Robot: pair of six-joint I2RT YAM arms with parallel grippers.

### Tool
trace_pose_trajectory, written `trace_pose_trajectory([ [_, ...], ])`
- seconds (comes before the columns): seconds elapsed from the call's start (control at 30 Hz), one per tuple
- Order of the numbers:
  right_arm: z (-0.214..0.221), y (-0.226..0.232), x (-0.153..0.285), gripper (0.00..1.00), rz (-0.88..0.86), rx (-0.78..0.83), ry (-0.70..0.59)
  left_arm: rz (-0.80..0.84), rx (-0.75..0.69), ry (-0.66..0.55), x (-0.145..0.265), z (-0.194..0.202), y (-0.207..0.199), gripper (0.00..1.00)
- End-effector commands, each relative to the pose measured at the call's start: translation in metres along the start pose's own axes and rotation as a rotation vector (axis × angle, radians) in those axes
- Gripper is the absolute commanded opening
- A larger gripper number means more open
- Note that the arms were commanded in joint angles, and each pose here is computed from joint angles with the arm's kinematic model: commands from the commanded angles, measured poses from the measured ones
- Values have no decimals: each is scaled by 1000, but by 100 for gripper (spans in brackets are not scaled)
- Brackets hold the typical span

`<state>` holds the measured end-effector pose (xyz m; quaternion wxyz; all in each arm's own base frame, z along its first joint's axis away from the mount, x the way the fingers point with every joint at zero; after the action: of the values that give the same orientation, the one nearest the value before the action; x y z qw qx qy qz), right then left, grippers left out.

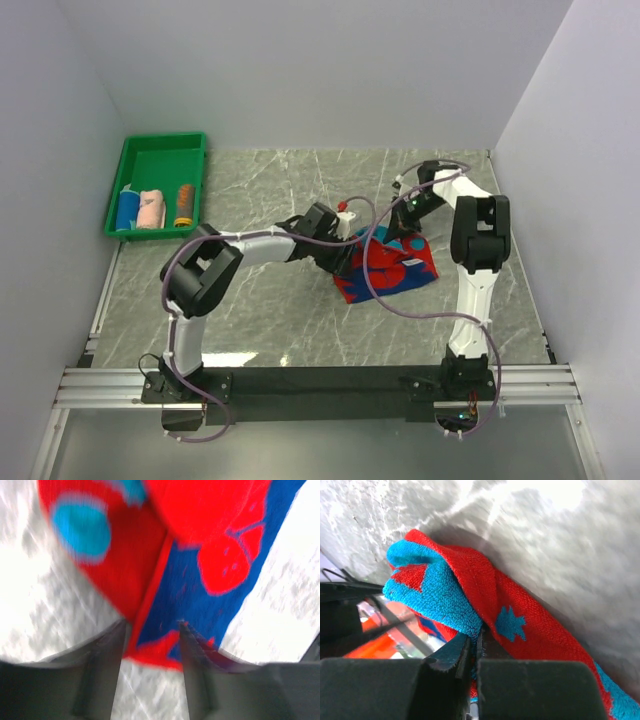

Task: Roll the towels
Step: Flatten the towel

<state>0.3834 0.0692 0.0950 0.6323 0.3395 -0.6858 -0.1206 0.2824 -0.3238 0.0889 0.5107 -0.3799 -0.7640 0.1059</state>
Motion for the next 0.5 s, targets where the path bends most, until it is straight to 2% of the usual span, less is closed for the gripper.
trace_pose_trajectory([
  [0.0,-3,16,29,0,-19,-4,-99,-87,24,150,15,48,18,41],
  [0.07,2,16,27,0,-31,-16,-88,-128,11,160,19,52,22,21],
  [0.1,4,17,26,0,-34,-17,-85,-149,5,166,21,53,25,6],
  [0.13,8,17,26,0,-35,-16,-79,-162,-3,174,23,53,28,1],
  [0.23,19,12,34,0,-32,-25,-94,-191,-8,179,39,47,43,0],
  [0.3,20,12,44,0,15,2,-139,-217,9,143,61,29,62,0],
  [0.47,30,8,55,0,58,-2,-140,-322,11,45,127,-8,115,0],
])
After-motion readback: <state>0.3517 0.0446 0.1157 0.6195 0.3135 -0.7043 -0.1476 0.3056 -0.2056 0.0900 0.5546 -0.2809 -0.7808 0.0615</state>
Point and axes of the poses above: each gripper's point midway between its finger pads, its own x axis back along the fingers, its own y axis along the line the jaws close on, z = x × y, the point moved 8 cm from there along x, back along the fingers, and after that the axes turned 13 degrees about x, right-handed, at the moved point
